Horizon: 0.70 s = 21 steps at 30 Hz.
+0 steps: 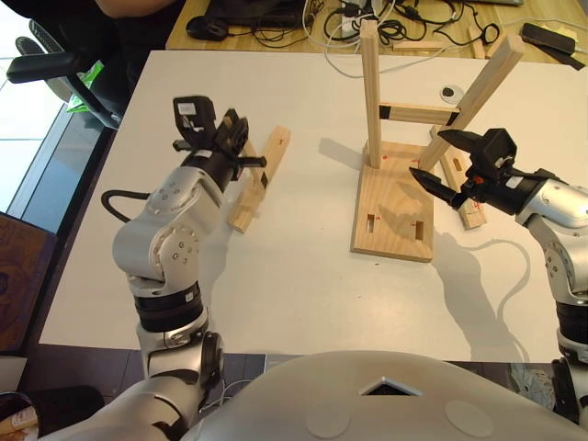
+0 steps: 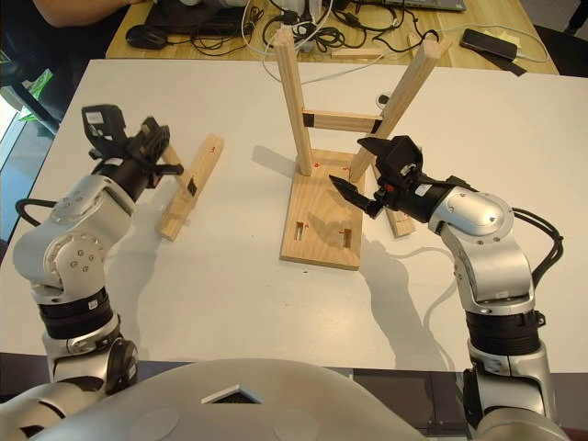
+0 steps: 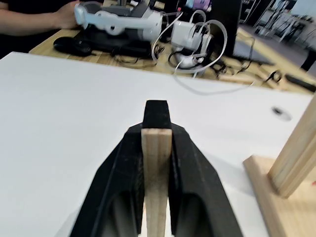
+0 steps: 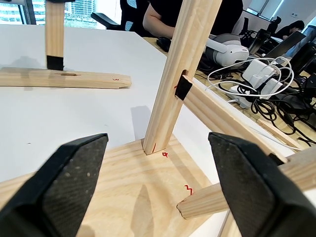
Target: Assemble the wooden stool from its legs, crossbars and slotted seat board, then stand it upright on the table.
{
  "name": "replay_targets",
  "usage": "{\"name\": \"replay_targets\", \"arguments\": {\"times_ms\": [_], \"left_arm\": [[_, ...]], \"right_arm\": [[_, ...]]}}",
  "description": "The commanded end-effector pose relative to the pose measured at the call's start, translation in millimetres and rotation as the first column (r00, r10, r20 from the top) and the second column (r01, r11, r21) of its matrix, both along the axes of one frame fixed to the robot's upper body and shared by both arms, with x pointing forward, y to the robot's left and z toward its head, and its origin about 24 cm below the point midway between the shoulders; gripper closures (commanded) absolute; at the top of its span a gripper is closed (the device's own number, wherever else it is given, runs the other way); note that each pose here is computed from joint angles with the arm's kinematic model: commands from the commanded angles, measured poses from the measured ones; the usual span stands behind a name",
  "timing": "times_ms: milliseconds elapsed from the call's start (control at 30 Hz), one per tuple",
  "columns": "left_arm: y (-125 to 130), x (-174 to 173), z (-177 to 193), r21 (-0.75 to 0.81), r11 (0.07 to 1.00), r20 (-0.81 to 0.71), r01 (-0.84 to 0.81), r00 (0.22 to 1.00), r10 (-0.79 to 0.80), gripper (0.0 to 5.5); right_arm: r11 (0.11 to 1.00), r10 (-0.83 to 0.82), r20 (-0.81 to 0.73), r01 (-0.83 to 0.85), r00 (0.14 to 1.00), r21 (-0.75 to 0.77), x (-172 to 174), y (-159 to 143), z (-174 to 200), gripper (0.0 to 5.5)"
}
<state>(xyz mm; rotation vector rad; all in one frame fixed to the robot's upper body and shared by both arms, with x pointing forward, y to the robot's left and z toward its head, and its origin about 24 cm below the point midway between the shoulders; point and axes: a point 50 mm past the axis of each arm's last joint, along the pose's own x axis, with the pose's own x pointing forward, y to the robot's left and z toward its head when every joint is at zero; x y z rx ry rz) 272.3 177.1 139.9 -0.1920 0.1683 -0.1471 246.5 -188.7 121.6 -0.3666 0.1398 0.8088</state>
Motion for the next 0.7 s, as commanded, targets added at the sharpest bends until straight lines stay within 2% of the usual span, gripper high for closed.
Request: {"name": "replay_targets", "arguments": {"times_ms": [33, 100, 167, 300, 433, 700], "left_arm": [[8, 16, 10, -0.043, 0.999, 0.116, 0.01, 0.993, -0.004, 5.09], [13, 22, 10, -0.042, 0.999, 0.169, 0.03, 0.985, -0.022, 5.09], [19, 26, 3, 0.032, 0.996, 0.21, 0.079, 0.974, -0.084, 5.09], [34, 22, -22, 0.135, 0.979, 0.194, 0.15, 0.965, -0.175, 5.09], [36, 18, -39, 0.198, 0.961, 0.148, 0.193, 0.963, -0.224, 5.09], [37, 12, -44, 0.21, 0.956, 0.133, 0.203, 0.963, -0.234, 5.09]], "right_arm": [[1.0, 0.003, 0.025, -0.003, 1.0, 0.003, 3, 3, 3, 1.74], [1.0, 0.009, 0.027, -0.009, 1.0, 0.004, 3, 5, 4, 1.74], [1.0, 0.013, 0.029, -0.013, 1.0, 0.006, 3, 7, 4, 1.74], [1.0, 0.012, 0.032, -0.013, 0.999, 0.007, 2, 7, 6, 1.74], [1.0, 0.008, 0.036, -0.008, 0.999, 0.012, 1, 9, 8, 1.74], [1.0, 0.01, 0.041, -0.01, 0.999, 0.016, 4, 11, 10, 1.74]]}}
